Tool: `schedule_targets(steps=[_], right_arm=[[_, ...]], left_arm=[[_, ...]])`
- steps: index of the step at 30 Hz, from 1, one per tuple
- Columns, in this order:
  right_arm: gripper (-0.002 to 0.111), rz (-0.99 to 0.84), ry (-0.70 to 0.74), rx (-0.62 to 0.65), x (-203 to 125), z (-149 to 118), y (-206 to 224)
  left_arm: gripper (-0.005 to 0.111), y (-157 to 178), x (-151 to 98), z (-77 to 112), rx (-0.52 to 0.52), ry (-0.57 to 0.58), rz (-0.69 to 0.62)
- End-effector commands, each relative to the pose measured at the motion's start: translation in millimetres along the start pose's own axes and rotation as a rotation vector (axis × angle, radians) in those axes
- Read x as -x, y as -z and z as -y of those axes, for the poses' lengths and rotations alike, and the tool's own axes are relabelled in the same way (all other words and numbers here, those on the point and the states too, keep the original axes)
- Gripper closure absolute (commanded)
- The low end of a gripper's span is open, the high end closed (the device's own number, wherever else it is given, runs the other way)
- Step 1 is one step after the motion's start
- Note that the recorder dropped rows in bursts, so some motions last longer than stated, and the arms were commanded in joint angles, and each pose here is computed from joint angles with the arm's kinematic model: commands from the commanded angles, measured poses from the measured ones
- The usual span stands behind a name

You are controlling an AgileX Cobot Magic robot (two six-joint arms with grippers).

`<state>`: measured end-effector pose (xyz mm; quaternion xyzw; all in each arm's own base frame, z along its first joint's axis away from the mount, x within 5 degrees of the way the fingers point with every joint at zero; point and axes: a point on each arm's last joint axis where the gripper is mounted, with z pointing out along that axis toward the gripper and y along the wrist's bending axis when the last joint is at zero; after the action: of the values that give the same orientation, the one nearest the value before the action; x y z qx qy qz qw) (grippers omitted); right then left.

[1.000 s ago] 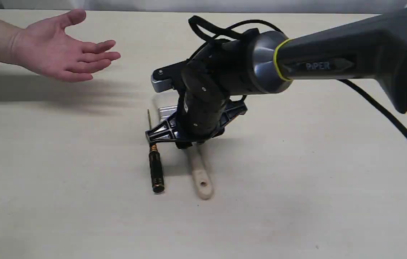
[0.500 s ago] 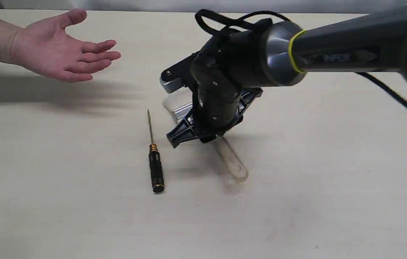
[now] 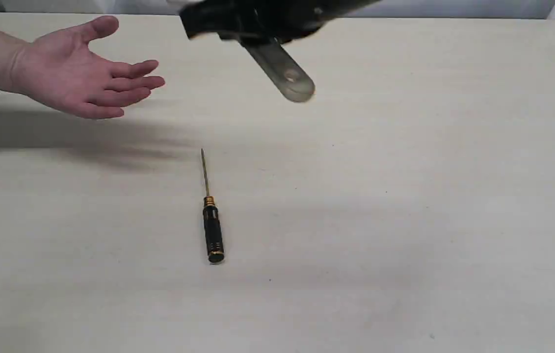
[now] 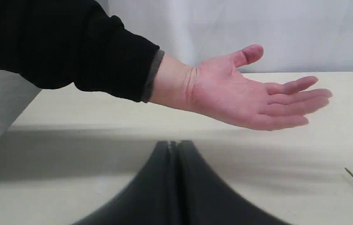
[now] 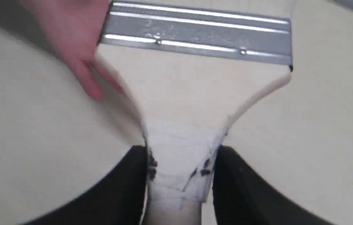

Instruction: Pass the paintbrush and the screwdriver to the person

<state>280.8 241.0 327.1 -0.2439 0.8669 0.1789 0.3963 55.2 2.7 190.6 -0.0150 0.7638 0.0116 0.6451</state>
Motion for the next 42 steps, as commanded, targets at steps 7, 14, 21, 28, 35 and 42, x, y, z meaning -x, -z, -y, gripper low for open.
schedule_targets(steps=[7, 14, 21, 28, 35, 42], right_arm=[[0.104, 0.354, 0.148, 0.159, 12, -54, -39], [0.076, 0.176, 0.165, 0.161, -16, -66, -119], [0.054, 0.065, 0.150, 0.165, -27, -67, -136], [0.054, 0.094, 0.172, 0.190, 7, -70, -69], [0.054, 0.090, 0.114, 0.173, 30, -63, 13], [0.054, -0.240, 0.084, -0.113, 3, -35, 25]], left_arm=[[0.107, 0, 0, 0.5, -0.009, 0.002, 0.007], [0.107, 0, 0, 0.5, -0.009, 0.002, 0.007], [0.107, 0, 0, 0.5, -0.009, 0.002, 0.007], [0.107, 0, 0, 0.5, -0.009, 0.002, 0.007], [0.107, 0, 0, 0.6, -0.010, 0.005, 0.005], [0.107, 0, 0, 0.6, -0.010, 0.005, 0.005]])
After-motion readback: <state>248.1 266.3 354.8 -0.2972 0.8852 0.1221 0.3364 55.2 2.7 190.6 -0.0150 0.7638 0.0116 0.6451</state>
